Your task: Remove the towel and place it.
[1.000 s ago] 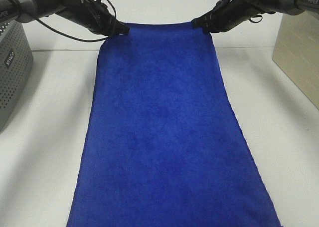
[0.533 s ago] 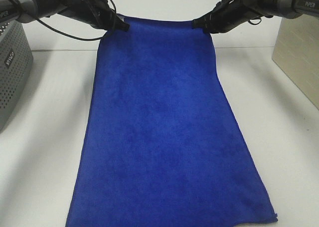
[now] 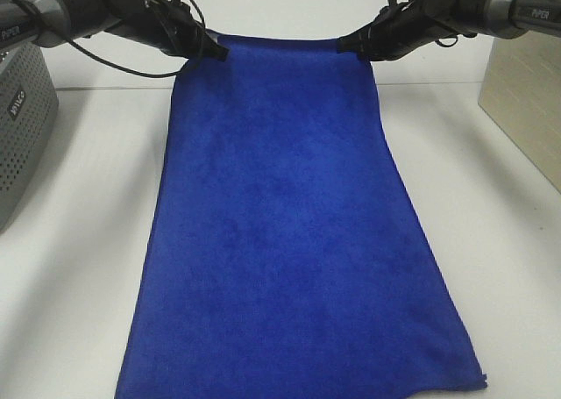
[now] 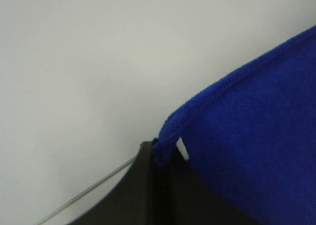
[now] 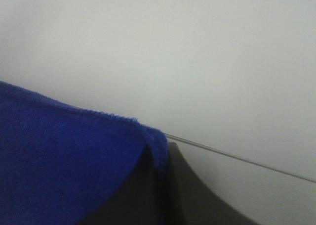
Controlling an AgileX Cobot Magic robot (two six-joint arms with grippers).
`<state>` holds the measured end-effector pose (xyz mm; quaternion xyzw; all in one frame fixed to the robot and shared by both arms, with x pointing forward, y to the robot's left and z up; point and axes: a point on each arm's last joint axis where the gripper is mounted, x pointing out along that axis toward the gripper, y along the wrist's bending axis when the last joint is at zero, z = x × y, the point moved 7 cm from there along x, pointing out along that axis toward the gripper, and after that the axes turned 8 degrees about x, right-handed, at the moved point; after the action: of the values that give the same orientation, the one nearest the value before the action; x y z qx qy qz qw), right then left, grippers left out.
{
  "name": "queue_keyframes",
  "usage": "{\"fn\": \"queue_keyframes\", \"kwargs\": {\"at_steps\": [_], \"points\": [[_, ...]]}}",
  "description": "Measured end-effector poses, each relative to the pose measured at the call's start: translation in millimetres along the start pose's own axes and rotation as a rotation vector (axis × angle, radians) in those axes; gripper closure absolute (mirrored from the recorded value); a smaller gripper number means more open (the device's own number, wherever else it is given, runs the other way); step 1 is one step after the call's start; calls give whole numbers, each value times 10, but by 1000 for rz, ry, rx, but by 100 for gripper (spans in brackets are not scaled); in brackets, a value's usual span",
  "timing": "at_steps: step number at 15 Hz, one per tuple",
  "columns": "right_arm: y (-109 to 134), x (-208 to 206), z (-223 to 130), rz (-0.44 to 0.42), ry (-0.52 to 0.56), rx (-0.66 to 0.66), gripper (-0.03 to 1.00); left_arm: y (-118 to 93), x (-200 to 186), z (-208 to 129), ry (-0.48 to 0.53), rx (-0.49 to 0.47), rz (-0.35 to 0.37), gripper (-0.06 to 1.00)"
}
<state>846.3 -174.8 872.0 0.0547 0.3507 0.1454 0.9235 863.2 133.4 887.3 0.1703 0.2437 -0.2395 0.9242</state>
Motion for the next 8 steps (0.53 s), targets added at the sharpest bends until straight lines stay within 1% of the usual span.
{"fn": "queue_keyframes", "kwargs": {"at_steps": [4,8], "points": [[-50,138,-175,-6,30,7,95,-31,95,-149,22,0,-5,93],[-93,216,-241,-18,25,11,95,-7,159,-212,12,3,20,93]]}}
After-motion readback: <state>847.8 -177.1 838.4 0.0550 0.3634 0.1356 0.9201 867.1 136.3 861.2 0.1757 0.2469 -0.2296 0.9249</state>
